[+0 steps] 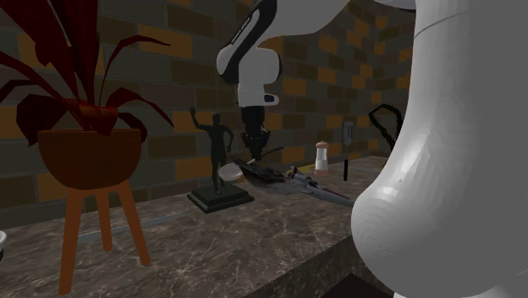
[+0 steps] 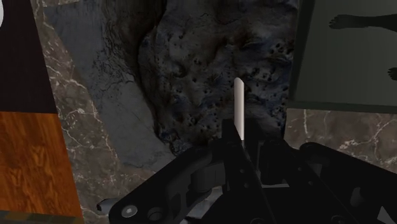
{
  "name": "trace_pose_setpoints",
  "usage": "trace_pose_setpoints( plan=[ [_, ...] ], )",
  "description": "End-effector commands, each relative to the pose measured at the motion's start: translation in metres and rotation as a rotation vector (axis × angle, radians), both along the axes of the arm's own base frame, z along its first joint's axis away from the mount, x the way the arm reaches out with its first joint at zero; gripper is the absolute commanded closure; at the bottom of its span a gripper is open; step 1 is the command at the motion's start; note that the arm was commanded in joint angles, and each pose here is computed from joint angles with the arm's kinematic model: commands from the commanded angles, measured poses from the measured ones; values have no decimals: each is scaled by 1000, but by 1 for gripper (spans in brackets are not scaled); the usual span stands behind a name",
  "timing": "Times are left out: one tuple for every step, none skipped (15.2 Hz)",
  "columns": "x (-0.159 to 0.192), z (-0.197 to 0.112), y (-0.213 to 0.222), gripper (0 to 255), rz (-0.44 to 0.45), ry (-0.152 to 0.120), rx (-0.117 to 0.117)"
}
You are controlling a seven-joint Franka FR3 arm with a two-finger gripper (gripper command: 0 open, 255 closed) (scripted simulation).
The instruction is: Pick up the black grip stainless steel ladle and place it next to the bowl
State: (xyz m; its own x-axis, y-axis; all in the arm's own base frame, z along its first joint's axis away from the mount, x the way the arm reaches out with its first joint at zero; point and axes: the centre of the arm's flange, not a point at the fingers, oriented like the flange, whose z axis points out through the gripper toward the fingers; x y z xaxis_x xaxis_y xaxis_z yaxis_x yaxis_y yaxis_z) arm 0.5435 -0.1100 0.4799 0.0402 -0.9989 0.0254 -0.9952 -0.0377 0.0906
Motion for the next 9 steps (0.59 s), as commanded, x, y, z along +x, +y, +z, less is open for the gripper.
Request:
trace_pose_setpoints(
  plan=[
    [0, 11, -1, 255, 0, 0, 0],
    [0, 17, -1, 255, 0, 0, 0],
    [0, 22, -1, 255, 0, 0, 0],
    [4, 22, 12, 255, 0, 0, 0],
    [8, 22, 25, 255, 0, 0, 0],
    [12, 22, 37, 255, 0, 0, 0],
    [16, 22, 50, 255, 0, 0, 0],
    [20, 22, 62, 255, 0, 0, 0],
    [24, 22, 75, 255, 0, 0, 0]
  ],
)
